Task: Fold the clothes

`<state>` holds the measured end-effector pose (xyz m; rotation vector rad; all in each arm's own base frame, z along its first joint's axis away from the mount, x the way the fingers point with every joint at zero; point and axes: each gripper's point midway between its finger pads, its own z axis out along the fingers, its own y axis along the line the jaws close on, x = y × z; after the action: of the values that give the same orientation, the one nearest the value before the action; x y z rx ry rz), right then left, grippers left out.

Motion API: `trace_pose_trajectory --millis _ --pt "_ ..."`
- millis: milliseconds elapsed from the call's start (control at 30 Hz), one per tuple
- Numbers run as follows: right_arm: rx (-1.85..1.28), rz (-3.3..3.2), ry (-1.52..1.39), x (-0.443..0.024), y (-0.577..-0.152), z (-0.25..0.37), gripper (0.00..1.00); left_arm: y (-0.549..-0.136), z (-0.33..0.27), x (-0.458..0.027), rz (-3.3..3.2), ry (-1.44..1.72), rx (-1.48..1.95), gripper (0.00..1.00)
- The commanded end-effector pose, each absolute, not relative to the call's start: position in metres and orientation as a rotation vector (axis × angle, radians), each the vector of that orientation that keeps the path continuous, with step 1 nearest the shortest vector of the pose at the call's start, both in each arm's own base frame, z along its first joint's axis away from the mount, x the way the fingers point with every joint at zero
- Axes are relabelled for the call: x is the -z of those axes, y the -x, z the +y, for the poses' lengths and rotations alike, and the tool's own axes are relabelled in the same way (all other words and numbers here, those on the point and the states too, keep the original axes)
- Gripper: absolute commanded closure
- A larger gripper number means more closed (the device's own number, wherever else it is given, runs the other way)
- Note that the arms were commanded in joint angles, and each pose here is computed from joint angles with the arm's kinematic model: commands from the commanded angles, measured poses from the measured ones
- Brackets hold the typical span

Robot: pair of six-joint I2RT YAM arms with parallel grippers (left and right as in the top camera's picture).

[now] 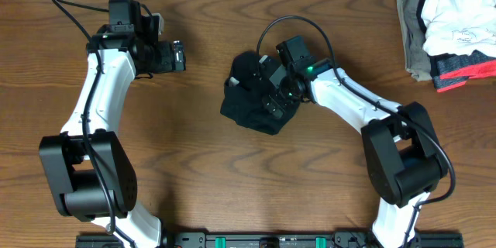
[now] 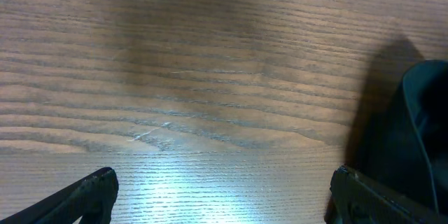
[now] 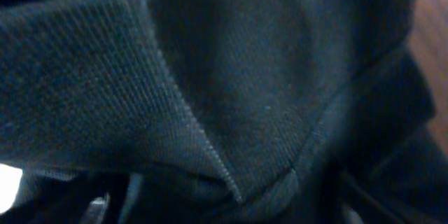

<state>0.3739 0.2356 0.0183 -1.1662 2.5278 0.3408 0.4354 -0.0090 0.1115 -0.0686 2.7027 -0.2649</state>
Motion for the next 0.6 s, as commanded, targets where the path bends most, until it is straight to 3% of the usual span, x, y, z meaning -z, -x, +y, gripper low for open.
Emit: trace_pose_trajectory --millis 0,267,567 --pt "-0.355 2.623 1.249 0.022 -0.350 0.226 0.01 -0.432 -0.008 -0.110 2.708 0.053 0.253 0.02" --pt "-0.358 2.685 1.301 0.058 -0.339 0.221 0.01 -0.432 -0.008 -0.109 2.709 0.049 0.252 0.02" --pt "-0.358 2.667 1.233 0.038 -0.360 0.229 0.01 -0.432 -0.008 -0.109 2.709 0.049 0.252 0.02"
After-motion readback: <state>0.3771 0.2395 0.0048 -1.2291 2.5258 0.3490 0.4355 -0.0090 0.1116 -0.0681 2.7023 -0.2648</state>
